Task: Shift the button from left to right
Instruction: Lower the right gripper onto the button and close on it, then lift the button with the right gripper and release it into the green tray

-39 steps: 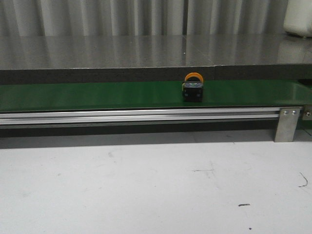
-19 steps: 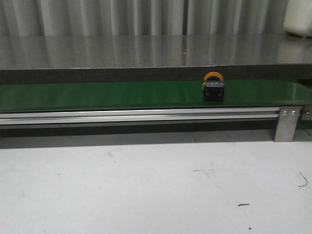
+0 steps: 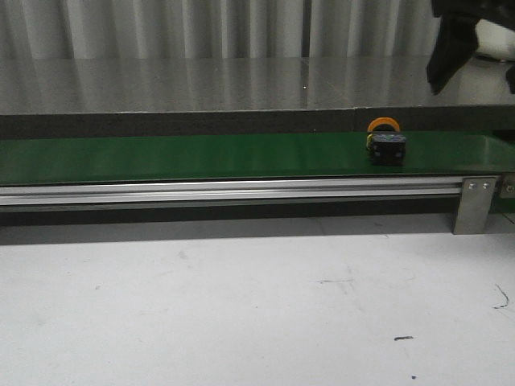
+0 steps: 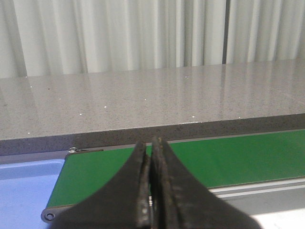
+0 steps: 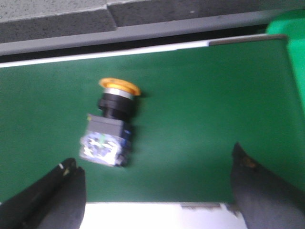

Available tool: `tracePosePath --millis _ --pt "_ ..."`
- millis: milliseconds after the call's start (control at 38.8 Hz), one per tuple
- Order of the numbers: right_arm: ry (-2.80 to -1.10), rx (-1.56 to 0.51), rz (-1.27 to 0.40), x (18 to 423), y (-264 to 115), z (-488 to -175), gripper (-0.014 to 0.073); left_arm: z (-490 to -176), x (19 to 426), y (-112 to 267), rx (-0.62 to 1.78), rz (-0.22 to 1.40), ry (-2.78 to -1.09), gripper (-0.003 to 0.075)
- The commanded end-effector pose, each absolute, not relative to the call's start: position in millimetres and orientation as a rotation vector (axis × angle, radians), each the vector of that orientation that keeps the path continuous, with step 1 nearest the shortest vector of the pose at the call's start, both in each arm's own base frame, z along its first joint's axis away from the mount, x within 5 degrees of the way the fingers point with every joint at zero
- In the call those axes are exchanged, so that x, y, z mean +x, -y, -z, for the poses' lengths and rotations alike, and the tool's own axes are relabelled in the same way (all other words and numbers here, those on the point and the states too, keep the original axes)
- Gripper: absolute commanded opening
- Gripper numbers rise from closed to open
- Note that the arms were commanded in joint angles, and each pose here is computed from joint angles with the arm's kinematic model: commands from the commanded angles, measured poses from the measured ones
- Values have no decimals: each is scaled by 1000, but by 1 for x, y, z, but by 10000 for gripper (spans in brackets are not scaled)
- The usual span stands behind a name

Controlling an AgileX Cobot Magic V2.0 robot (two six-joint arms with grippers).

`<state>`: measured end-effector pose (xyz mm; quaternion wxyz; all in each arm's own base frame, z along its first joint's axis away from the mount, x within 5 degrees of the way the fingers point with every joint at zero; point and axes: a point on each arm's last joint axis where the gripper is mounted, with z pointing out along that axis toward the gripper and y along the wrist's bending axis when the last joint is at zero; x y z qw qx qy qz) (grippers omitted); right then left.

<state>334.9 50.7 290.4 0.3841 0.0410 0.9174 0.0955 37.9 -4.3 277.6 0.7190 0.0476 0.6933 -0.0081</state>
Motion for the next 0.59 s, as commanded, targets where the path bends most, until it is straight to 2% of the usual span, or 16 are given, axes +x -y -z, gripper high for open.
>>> tracePosePath --millis 0,412,490,567 --pt "-2241 95 -270 351 -57 -311 633 -293 36 4 86 39 -1432 -21" --pt "-2362 106 -250 403 -63 -267 629 -293 36 4 86 39 -1432 -21" --pt "-2388 106 -248 406 -64 -263 575 -293 36 4 86 39 -1432 -21" --pt "-2404 106 -247 407 -64 -261 449 -293 36 4 86 39 -1432 -21"
